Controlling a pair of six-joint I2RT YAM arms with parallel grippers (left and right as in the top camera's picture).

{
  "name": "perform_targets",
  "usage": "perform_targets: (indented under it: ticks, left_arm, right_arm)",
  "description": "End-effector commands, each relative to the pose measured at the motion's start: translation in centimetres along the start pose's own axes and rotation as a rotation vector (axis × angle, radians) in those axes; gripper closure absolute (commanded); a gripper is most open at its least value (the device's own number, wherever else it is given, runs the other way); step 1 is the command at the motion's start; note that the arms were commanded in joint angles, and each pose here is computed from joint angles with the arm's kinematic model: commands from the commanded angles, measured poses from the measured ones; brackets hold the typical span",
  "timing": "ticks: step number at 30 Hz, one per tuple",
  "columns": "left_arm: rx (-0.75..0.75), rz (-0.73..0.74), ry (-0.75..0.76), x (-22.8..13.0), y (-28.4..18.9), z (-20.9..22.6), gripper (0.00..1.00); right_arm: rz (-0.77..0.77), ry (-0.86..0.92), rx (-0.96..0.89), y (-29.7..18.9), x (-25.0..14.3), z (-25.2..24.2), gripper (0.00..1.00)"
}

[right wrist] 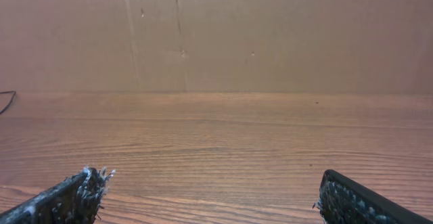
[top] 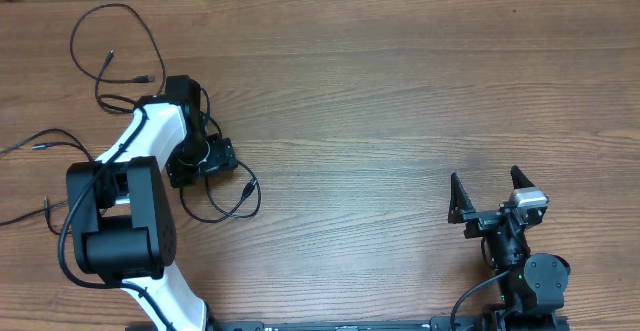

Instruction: Untangle cables

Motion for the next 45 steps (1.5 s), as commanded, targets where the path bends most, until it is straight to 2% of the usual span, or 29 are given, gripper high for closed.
perform_targets:
  ticks: [1,3,4,6,10,15,23,26,28,32,36,40,45]
  left_arm:
    - [0.001,0.086,-0.006,-0.6,3.2,0.0,0.21]
    - [0.011,0.084,-0.013,-0.4,3.6,0.3,0.44]
    - [0.019,0.066,-0.021,0.0,3.6,0.7,0.69]
    - [0.038,0.046,-0.043,0.4,3.6,1.3,0.88]
    - [0.088,0.011,-0.151,1.1,3.6,3.1,0.96]
    - [0.052,0.009,-0.360,1.3,3.6,4.8,0.96]
    - [0.000,-0.022,-0.398,2.4,3.0,5.1,0.95]
    - [-0.003,-0.042,-0.382,3.5,1.6,5.0,0.83]
    - [-0.008,-0.051,-0.383,4.4,0.1,5.0,0.70]
    - [-0.070,-0.058,-0.352,6.3,-6.0,4.1,0.64]
    - [-0.142,-0.037,-0.274,6.1,-11.7,2.7,0.59]
    - [-0.205,0.027,-0.212,4.3,-15.8,0.3,0.00]
    - [-0.210,0.073,-0.083,1.8,-18.1,-3.3,0.00]
  right_arm:
    - [0.002,-0.005,-0.005,0.1,-0.3,-0.1,0.00]
    - [0.002,-0.005,-0.005,0.1,-0.3,-0.1,0.00]
    - [0.002,-0.005,-0.005,0.1,-0.3,-0.1,0.00]
    - [0.002,-0.005,-0.005,0.1,-0.3,-0.1,0.00]
    - [0.002,-0.005,-0.005,0.1,-0.3,-0.1,0.00]
    - [0.002,-0.005,-0.005,0.1,-0.3,-0.1,0.00]
    - [0.002,-0.005,-0.005,0.1,-0.3,-0.1,0.00]
    - [0.002,-0.005,-0.005,0.1,-0.3,-0.1,0.00]
    - [0.002,-0.005,-0.005,0.1,-0.3,-0.1,0.00]
    - [0.002,-0.005,-0.005,0.1,-0.3,-0.1,0.00]
    - [0.002,-0.005,-0.005,0.1,-0.3,-0.1,0.00]
    - [0.002,-0.005,-0.005,0.1,-0.3,-0.1,0.00]
    - [0.002,-0.005,-0.005,0.1,-0.3,-0.1,0.00]
Point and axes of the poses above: each gripper's point midway between its finger pads, its own y axis out along the fingers, its own z axis along the line the jaws close on, x = y × z, the point moved 6 cm from there along -y, back along the fingers, and after that the axes turned 6 degrees about y, right-handed, at the moved point
